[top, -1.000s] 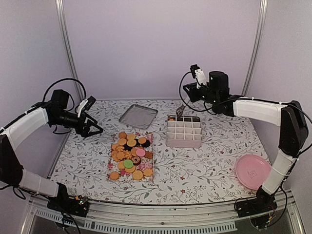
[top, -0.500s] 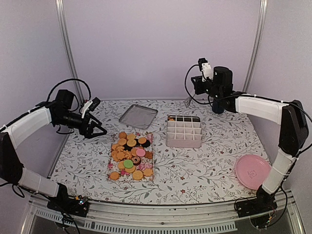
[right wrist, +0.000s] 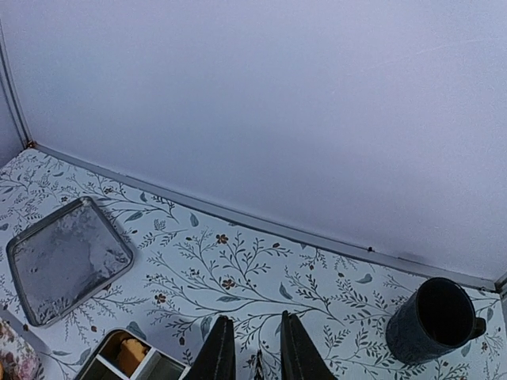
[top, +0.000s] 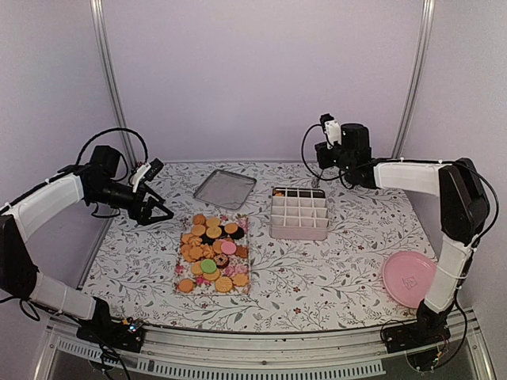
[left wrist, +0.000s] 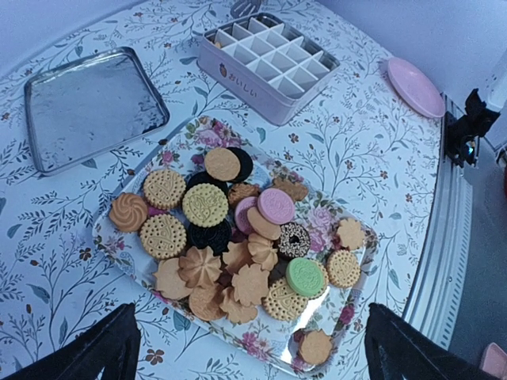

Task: Pack the cookies
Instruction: Move the packing box to the center of the board.

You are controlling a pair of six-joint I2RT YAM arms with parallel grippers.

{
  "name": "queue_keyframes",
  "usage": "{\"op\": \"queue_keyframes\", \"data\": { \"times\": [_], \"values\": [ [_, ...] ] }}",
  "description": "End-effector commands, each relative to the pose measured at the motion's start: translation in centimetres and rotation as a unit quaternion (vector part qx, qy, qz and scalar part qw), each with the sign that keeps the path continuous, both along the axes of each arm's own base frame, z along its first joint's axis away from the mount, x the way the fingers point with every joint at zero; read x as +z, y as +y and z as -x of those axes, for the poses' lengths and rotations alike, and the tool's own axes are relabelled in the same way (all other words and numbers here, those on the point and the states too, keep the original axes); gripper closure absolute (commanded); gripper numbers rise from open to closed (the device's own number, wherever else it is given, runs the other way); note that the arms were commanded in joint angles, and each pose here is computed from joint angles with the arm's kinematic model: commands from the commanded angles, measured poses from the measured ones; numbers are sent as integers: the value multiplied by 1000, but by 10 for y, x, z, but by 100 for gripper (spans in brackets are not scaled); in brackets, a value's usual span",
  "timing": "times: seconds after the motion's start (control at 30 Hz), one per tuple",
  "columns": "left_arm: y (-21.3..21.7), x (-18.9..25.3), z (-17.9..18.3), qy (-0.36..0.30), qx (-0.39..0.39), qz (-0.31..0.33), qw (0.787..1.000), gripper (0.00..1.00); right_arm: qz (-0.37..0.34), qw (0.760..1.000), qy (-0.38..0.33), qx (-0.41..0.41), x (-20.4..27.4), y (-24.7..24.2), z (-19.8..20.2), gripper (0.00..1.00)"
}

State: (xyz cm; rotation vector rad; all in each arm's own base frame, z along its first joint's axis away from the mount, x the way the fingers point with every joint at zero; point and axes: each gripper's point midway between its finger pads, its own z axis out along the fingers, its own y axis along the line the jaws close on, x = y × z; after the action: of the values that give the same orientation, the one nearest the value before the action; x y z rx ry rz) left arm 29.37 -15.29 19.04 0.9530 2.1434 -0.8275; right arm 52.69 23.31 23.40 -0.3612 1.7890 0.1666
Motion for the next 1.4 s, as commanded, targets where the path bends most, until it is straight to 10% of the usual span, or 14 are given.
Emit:
{"op": "queue_keyframes", "data": {
  "times": [0.0, 0.9, 1.37],
  "values": [
    [-2, 12, 1, -23, -7, -1, 1000, 1, -20, 999, 3, 42, 9, 23, 27, 100],
    [-2, 11, 10, -29, -11, 6, 1000, 1, -96, 977, 80, 173, 6, 118, 143, 100],
    [-3, 31, 6, -41, -6, 31, 999, 1, -160, 952, 9, 260, 122, 160, 146, 100]
  ]
}}
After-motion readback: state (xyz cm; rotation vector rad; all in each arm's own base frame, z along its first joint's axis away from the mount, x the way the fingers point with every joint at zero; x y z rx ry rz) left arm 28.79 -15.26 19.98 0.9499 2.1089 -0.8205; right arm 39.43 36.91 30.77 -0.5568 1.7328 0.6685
